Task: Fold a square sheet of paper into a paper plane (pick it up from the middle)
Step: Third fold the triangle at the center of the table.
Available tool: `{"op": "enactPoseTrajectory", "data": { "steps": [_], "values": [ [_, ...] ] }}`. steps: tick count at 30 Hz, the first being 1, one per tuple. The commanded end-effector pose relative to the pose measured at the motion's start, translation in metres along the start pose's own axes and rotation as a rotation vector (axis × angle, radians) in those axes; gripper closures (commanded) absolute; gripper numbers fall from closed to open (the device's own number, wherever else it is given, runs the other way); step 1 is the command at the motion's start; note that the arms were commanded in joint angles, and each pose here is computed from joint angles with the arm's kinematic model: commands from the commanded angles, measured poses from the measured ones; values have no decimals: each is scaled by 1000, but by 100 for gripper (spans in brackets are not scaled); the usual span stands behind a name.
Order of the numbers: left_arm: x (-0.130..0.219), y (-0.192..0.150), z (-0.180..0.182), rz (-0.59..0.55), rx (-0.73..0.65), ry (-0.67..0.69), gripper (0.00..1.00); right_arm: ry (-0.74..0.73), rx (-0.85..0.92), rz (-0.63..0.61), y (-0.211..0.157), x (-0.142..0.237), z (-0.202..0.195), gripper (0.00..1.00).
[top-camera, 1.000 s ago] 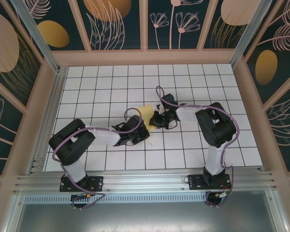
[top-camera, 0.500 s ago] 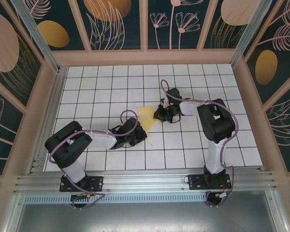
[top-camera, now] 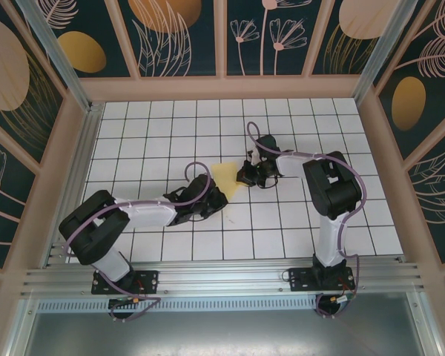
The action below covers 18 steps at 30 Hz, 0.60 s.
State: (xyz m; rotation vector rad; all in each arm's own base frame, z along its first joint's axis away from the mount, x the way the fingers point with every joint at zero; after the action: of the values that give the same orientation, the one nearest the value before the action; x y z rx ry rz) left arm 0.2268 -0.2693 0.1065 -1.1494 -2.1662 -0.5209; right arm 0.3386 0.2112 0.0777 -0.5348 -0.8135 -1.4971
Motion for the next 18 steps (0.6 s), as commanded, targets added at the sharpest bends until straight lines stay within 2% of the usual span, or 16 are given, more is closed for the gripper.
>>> {"op": "enactPoseTrajectory", "data": {
  "steps": [1,7,11,18],
  "values": [
    [-12,5,-7,-41,-21,0,93,-29,-30,-11,3,4,-3,100],
    [-28,7,21,-68,0,154,96,32,14,-62,16,21,18,100],
    [-27,5,31,-65,10,184,97,63,56,-86,17,31,27,100],
    [-31,3,42,-51,28,222,100,34,79,-11,-16,23,28,100]
  ]
}}
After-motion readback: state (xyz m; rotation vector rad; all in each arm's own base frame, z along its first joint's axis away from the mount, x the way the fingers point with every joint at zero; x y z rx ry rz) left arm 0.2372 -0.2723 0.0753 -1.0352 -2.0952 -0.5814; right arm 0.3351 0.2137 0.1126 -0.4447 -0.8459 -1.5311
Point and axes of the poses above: each hand's point on the last joint's axis, 136 mm out from that joint toward the fingers, its own x axis back along the fingers, its own z axis along the line the jaws close on, y = z × x, the point moved 8 cm from there along x, back along the fingers, and after that the axes turned 11 degrees about x, right-handed, at the moved point
